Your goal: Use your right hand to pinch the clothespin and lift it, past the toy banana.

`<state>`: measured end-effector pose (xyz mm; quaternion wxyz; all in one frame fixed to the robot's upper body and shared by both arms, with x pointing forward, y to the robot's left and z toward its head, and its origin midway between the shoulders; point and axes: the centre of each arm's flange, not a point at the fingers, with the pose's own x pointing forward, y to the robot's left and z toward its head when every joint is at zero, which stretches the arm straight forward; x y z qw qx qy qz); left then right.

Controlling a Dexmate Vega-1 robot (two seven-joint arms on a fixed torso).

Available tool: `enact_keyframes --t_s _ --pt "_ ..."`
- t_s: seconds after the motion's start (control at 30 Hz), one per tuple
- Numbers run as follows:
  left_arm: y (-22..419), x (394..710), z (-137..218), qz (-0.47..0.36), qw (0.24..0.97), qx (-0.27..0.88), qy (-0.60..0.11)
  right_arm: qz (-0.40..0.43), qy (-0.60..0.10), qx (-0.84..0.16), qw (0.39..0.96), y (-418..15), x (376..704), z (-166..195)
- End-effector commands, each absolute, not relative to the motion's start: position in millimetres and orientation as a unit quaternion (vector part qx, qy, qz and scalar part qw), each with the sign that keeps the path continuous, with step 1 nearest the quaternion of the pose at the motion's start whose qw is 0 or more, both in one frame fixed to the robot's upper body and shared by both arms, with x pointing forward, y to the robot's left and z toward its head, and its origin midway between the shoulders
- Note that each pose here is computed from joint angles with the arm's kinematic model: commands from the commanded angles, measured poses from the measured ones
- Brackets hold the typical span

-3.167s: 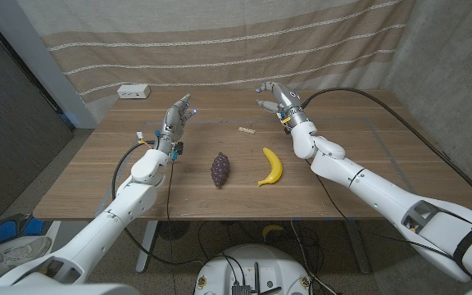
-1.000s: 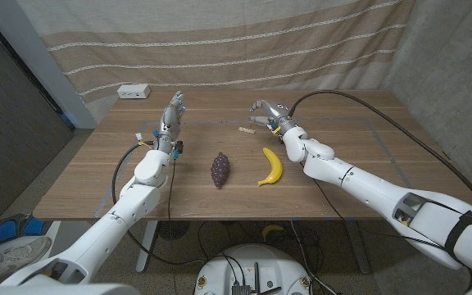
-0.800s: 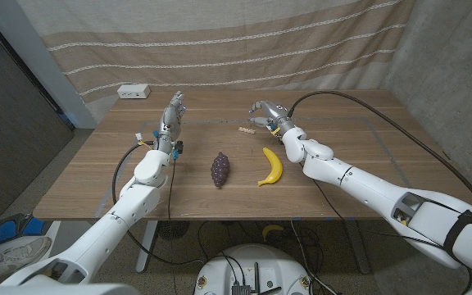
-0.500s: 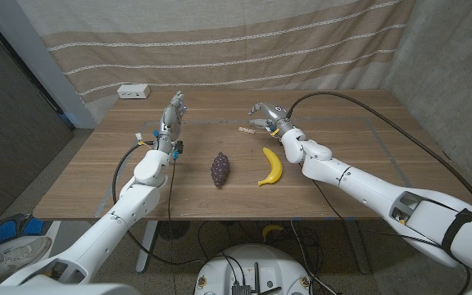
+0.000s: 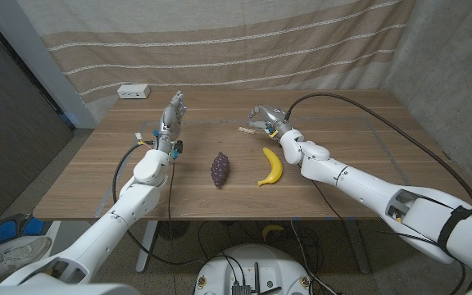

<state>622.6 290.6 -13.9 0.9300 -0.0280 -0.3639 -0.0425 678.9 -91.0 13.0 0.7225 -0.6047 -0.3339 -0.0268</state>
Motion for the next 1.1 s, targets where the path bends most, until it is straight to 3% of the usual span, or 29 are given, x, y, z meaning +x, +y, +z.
enact_keyframes --t_s 0.03,1.1 --pt "289.7 626.1 -13.7 -0.045 0.930 -0.032 -0.364 -0.036 -0.338 -0.605 0.720 -89.6 685.2 7.7" --pt "291.2 630.0 -16.5 -0.042 0.933 -0.032 -0.355 -0.052 -0.341 -0.606 0.717 -86.4 706.9 -13.6"
